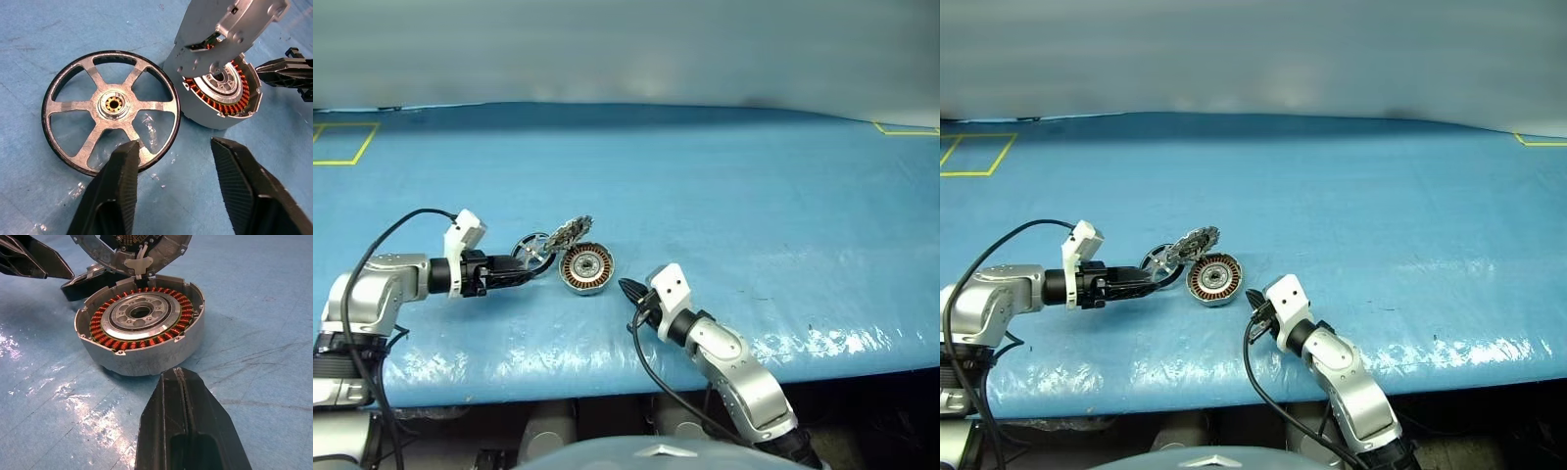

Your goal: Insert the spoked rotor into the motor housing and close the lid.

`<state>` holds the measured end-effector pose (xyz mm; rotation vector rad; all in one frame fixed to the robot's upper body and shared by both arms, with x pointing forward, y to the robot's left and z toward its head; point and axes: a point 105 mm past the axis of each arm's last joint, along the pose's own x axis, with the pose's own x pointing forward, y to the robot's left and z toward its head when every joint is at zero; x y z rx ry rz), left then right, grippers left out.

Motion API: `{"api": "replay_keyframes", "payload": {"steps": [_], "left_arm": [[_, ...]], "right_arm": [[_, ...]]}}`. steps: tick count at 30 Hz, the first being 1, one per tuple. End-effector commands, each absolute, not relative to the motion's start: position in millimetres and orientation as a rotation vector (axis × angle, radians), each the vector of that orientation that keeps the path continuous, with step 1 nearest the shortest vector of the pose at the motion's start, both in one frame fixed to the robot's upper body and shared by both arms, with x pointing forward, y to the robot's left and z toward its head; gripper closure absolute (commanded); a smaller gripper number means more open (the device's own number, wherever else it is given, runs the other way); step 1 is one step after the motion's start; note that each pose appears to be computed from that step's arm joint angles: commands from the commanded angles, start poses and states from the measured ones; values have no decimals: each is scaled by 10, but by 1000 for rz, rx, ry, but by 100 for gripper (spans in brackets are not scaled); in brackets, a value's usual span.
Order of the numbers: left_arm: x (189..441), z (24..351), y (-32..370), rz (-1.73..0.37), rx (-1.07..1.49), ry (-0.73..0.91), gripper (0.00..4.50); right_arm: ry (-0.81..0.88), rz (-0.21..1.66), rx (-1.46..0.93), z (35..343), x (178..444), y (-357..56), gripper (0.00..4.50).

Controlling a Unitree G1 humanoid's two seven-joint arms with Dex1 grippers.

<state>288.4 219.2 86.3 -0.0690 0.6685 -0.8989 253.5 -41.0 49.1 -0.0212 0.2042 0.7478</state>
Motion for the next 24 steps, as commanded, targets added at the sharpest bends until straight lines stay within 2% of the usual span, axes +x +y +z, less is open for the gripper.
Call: {"api": "replay_keyframes", "payload": {"steps": [1, 2, 3, 11, 17, 20, 24], "left_arm": [[2948, 1003, 2200, -905, -29, 612, 44], [2959, 1024, 2206, -903, -18, 601, 11], [2973, 1057, 2215, -901, -8, 585, 5], [2998, 1356, 2253, -942, 58, 447, 5], [3122, 1225, 2318, -836, 160, 451, 5], [3092, 1127, 2239, -857, 195, 468, 95], [3060, 1058, 2112, -846, 288, 479, 95]], "right_arm": [[156, 749, -13, 611, 2542, -393, 450], [156, 747, -12, 610, 2542, -395, 450], [157, 746, -12, 608, 2540, -397, 450], [161, 738, -10, 595, 2537, -406, 450], [159, 743, -7, 594, 2544, -380, 450], [161, 739, -8, 591, 2545, -392, 450], [163, 725, -14, 585, 2541, -431, 450]]}}
